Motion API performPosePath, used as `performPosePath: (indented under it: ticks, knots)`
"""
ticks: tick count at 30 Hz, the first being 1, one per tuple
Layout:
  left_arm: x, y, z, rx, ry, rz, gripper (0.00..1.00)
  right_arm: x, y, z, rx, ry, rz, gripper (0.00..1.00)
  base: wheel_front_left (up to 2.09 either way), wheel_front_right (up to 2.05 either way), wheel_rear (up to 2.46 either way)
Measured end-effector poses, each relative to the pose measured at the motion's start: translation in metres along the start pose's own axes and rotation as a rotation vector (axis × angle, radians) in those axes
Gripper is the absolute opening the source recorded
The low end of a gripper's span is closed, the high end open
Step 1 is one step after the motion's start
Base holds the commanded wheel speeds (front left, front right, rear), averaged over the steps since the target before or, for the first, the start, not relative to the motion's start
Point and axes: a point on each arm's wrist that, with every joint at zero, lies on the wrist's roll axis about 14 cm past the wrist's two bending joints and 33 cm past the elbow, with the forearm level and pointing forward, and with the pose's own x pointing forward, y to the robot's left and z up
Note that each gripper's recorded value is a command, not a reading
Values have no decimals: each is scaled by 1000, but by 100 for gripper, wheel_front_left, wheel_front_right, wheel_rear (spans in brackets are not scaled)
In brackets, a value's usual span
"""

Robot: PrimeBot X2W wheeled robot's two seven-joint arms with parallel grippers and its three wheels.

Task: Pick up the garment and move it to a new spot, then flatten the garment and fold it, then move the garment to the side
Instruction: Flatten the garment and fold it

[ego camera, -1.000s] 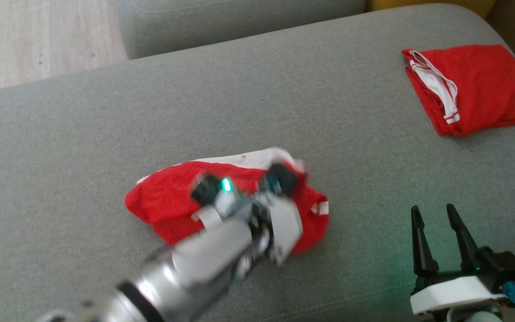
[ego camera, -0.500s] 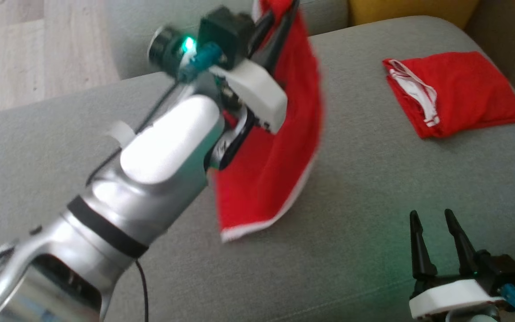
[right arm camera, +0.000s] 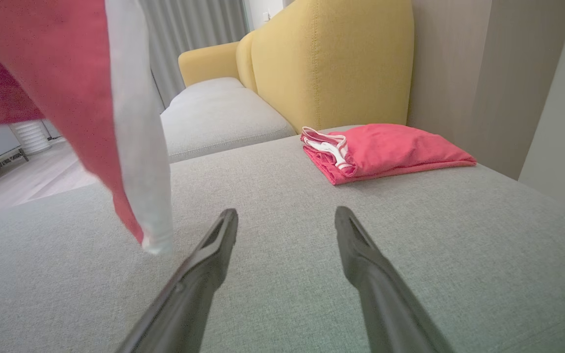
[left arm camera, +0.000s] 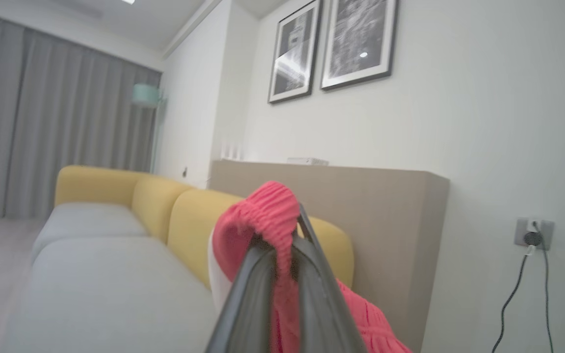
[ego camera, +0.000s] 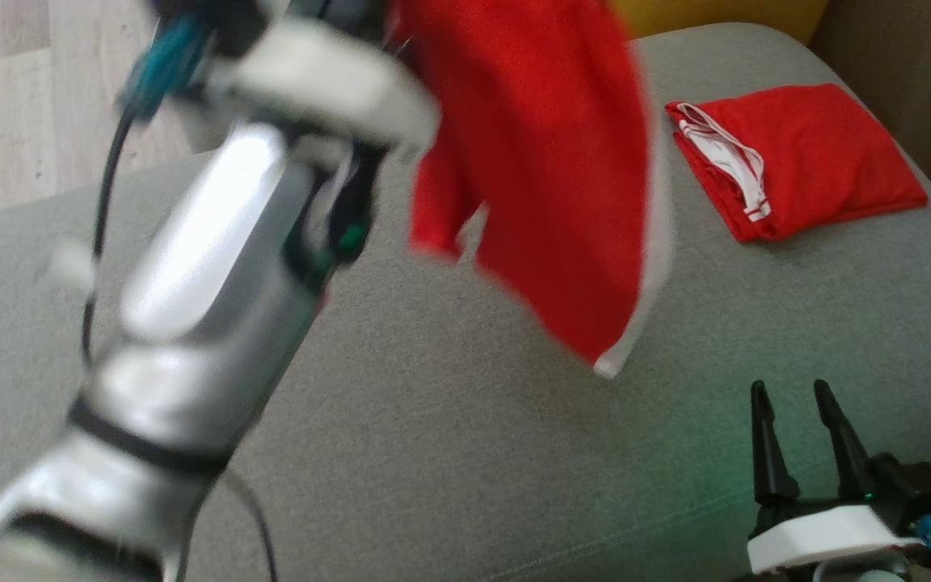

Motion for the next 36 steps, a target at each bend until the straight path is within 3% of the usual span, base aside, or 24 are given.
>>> performPosePath:
  ticks: [3, 7, 14, 15, 16, 17, 22, 25, 29, 31, 36]
  knots:
    - [-51, 53, -52, 9, 150, 137, 0, 4, 2, -2, -1, 9, 9, 100, 0, 0, 0]
    - [-151, 118, -119, 65, 406, 331, 0, 10, 9, -5, -7, 19, 32, 100, 0, 0, 0]
    - [-270, 163, -149, 99, 618, 588, 0, 24, 28, -8, -26, 31, 99, 100, 0, 0, 0]
    - [-282, 167, -150, 105, 639, 619, 11, 26, 32, -8, -30, 34, 111, 100, 0, 0, 0]
    - [-294, 169, -152, 105, 660, 650, 41, 27, 36, -9, -32, 36, 123, 100, 0, 0, 0]
    - [-305, 171, -154, 100, 683, 682, 100, 28, 39, -10, -33, 40, 135, 100, 0, 0, 0]
    - [-338, 170, -159, 80, 748, 786, 100, 30, 50, -14, -34, 51, 170, 100, 0, 0, 0]
    - [-334, 171, -151, 115, 731, 794, 100, 30, 51, -13, -42, 48, 175, 100, 0, 0, 0]
    - [-286, 146, -141, 85, 650, 656, 100, 29, 51, -15, -42, 54, 174, 100, 0, 0, 0]
    - [-254, 125, -149, 71, 670, 538, 100, 27, 50, -17, -41, 63, 171, 100, 0, 0, 0]
    - [-206, 110, -171, 26, 720, 428, 100, 24, 45, -24, -40, 86, 152, 100, 0, 0, 0]
